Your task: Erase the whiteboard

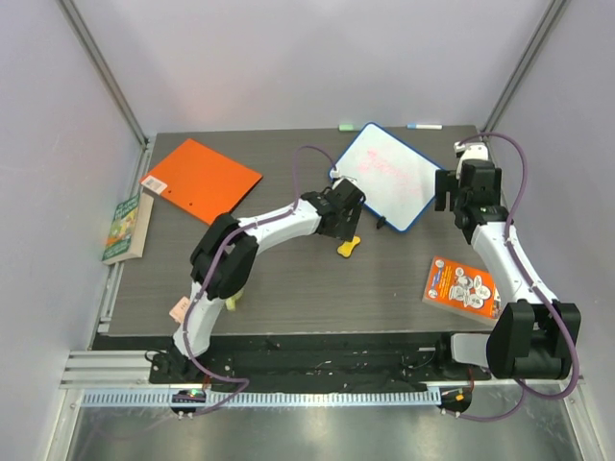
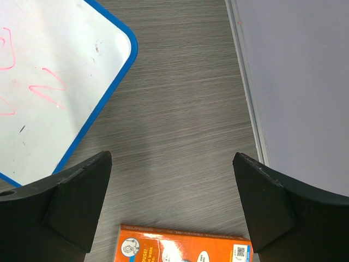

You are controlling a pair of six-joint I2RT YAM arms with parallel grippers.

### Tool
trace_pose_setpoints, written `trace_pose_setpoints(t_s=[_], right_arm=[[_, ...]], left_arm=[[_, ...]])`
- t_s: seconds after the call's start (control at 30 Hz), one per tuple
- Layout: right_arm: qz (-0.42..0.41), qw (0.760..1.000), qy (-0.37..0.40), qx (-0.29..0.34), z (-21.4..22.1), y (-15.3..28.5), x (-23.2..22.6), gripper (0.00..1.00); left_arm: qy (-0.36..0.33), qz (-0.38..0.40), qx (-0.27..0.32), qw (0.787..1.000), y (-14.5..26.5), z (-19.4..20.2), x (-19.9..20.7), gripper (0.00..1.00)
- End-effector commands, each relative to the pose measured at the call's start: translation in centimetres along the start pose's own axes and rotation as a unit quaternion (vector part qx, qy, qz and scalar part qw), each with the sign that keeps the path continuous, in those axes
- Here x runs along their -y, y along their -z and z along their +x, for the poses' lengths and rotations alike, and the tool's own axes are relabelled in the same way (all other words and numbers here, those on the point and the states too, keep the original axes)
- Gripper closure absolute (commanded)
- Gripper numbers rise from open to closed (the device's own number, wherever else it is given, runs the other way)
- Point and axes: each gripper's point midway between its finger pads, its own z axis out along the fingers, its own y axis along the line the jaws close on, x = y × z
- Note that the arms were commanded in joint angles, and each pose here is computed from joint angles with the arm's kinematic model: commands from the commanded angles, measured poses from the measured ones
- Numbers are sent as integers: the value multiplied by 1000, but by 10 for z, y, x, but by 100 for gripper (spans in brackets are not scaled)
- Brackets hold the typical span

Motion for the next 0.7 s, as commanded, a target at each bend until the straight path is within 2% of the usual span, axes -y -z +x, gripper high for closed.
trace_pose_setpoints(t_s=[0.0,0.03,0.17,0.27,0.37,0.5,0.67], right_arm=[[15,999,-10,33,-15,9,11,2],[14,999,-11,35,-16,10,11,2],[11,999,-14,34,-14,9,11,2],[8,999,-14,31,-13,7,10,2],[6,999,-14,29,-11,6,9,2],[7,1000,-11,25,-9,5,10,2],[7,1000,-7,20,-6,3,10,2]], left_arm=[[3,-2,58,998,49,-21,-21,5],[-5,18,60,998,52,-17,-16,0],[-26,102,86,991,65,-10,9,0],[-43,111,78,990,61,-6,18,0],[-78,142,72,984,63,-7,37,4],[-129,122,34,984,45,9,51,4],[-133,100,26,986,32,14,54,5]])
